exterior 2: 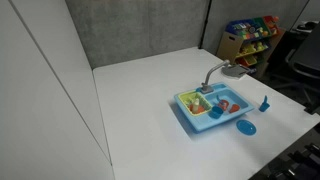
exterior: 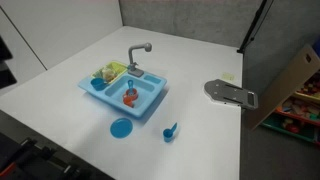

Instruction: Take the cup out of the sink

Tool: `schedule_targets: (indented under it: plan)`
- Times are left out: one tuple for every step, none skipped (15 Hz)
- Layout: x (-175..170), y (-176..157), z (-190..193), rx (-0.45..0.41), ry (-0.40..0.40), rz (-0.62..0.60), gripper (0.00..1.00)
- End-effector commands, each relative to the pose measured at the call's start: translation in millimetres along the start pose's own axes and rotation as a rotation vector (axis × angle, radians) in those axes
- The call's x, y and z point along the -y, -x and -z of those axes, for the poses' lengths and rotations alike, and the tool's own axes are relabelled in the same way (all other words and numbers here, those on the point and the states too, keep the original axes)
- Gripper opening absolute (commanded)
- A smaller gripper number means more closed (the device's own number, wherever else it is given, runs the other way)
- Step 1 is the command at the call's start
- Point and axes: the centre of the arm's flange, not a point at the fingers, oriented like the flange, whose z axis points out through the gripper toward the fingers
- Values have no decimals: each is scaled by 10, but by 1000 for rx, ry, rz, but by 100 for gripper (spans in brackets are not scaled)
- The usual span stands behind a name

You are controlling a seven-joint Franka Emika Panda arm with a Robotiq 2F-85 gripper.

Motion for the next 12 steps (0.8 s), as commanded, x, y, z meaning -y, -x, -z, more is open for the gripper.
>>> schedule_targets:
  plan:
    - [0, 0, 0, 0, 0, 0, 100]
    - [0, 0, 0, 0, 0, 0, 100]
    - [0, 0, 0, 0, 0, 0, 100]
    - [14, -35, -1, 3, 7, -14, 100]
    - [38, -70, 10, 5, 7, -16, 100]
    - [57, -99, 15, 4, 9, -14, 100]
    - [93, -150, 22, 0, 14, -12, 100]
    - [125, -187, 14, -3, 25, -15, 100]
    - [168, -234, 4, 1, 32, -10, 100]
    - [212, -284, -7, 1, 40, -5, 100]
    - [251, -334, -19, 1, 48, -4, 100]
    - [292, -390, -31, 1, 54, -5, 100]
